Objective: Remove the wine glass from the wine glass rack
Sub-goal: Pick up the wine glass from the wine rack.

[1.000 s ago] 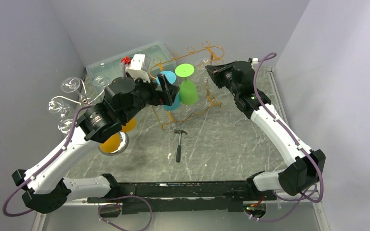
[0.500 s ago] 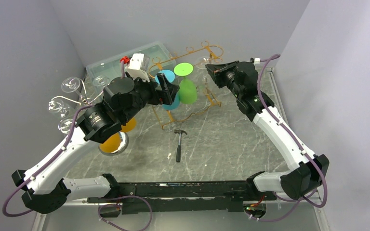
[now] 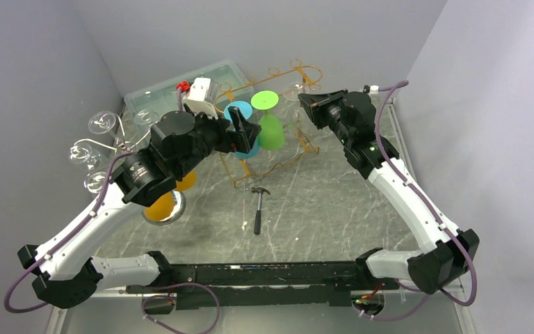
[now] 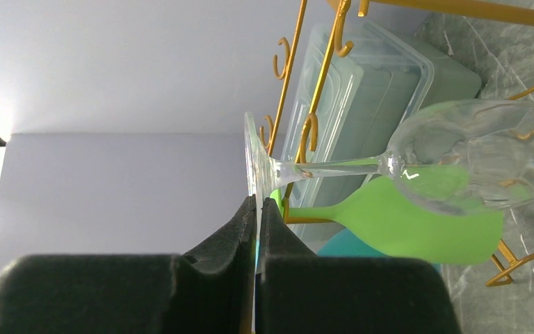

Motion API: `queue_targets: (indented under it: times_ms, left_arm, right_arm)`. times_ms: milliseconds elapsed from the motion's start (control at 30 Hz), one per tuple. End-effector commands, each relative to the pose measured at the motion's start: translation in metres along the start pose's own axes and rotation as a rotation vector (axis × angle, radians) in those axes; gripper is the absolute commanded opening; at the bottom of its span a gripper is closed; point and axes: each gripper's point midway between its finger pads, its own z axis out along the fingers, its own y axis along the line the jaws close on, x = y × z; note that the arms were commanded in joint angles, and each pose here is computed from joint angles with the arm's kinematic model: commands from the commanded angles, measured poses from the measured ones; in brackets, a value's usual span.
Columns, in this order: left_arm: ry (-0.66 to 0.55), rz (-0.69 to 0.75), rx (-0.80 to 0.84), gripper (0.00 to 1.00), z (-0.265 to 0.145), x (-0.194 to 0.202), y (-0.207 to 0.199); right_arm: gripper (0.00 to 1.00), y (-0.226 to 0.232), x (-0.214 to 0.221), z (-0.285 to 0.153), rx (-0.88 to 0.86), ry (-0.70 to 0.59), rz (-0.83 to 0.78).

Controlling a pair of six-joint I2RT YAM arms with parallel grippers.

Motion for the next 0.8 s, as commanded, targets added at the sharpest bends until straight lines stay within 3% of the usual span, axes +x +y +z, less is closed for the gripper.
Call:
queue_targets:
  times_ms: [0, 433, 767]
  left_arm:
    - [-0.024, -0.007, 0.063, 0.99, 0.003, -0.012, -0.015]
    - [-0.032, 0.025, 0.146, 0.95, 0.017, -0.023, -0.038]
    - [0.005, -0.161, 0.18, 0.81, 0.047, -0.028, -0.064]
  right_arm:
    - [0.0, 0.036, -0.01, -0.022, -0.115, -0.037, 0.012]
    - [0.0, 0.024, -0.008, -0.042, -0.093, -0.03, -0.005]
    - [0.0, 0.02, -0.011, -0.073, -0.117, -0.032, -0.006]
